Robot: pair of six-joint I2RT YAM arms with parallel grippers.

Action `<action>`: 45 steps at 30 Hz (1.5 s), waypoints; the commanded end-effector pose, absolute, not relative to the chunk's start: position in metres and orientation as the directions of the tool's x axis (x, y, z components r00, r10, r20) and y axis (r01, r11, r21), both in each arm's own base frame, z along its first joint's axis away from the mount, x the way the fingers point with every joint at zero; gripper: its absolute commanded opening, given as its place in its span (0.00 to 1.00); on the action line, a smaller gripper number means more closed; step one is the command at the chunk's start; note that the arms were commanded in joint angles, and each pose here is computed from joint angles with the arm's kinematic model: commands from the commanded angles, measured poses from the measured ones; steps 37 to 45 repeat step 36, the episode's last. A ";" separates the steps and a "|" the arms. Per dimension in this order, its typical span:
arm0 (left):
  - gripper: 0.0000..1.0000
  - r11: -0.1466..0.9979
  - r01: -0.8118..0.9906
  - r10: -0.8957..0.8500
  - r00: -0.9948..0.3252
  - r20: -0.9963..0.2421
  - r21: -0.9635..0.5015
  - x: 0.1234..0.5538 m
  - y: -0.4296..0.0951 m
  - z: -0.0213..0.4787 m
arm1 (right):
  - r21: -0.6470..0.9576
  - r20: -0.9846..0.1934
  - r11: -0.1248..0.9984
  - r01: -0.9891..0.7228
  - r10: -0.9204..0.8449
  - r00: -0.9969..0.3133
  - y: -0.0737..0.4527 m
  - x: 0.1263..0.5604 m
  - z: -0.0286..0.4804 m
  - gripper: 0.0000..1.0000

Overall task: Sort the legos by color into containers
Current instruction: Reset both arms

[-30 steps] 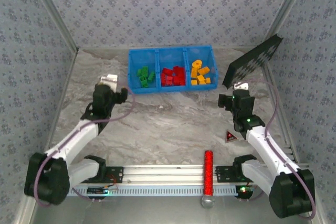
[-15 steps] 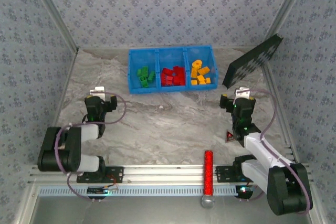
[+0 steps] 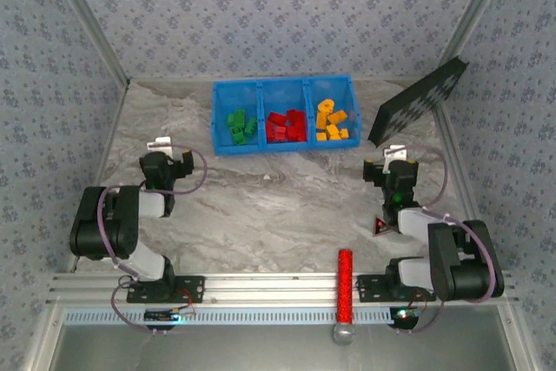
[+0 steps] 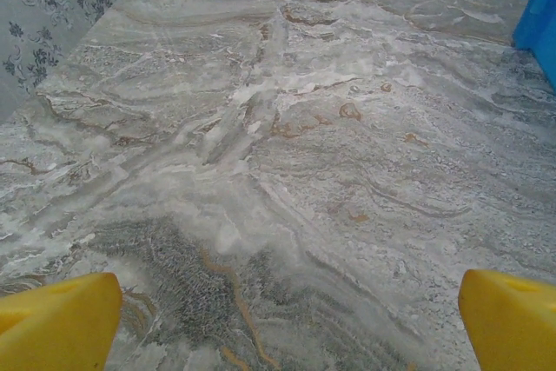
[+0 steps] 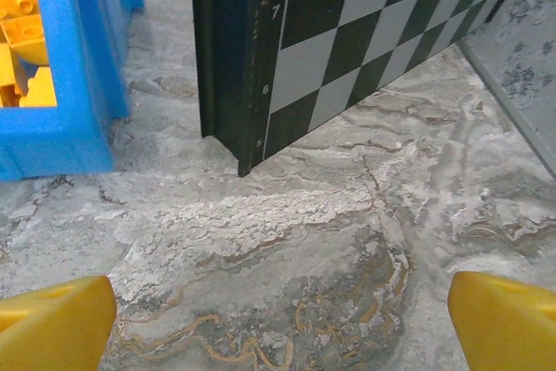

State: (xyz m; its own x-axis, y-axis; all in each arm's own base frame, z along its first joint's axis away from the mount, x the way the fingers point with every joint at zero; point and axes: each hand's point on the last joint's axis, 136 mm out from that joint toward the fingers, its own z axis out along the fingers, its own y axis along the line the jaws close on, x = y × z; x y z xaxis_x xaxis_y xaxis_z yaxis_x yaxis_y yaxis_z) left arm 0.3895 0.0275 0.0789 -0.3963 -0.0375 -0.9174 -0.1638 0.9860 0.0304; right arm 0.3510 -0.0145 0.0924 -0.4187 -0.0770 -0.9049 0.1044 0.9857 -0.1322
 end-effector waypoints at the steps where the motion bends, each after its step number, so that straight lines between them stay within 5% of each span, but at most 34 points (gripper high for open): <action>1: 0.99 0.987 -0.163 -0.052 -0.367 -0.929 0.010 0.395 0.027 0.089 | -0.091 -0.942 0.995 0.040 -0.073 -0.328 -0.009 0.371 0.118 1.00; 11: 0.99 0.987 -0.161 -0.052 -0.367 -0.929 0.008 0.395 0.027 0.090 | -0.062 -0.917 0.998 -0.011 -0.061 -0.395 -0.005 0.389 0.083 1.00; 45: 0.99 0.987 -0.161 -0.051 -0.367 -0.929 0.009 0.395 0.027 0.090 | -0.044 -0.914 0.999 0.029 -0.028 -0.406 -0.014 0.392 0.083 1.00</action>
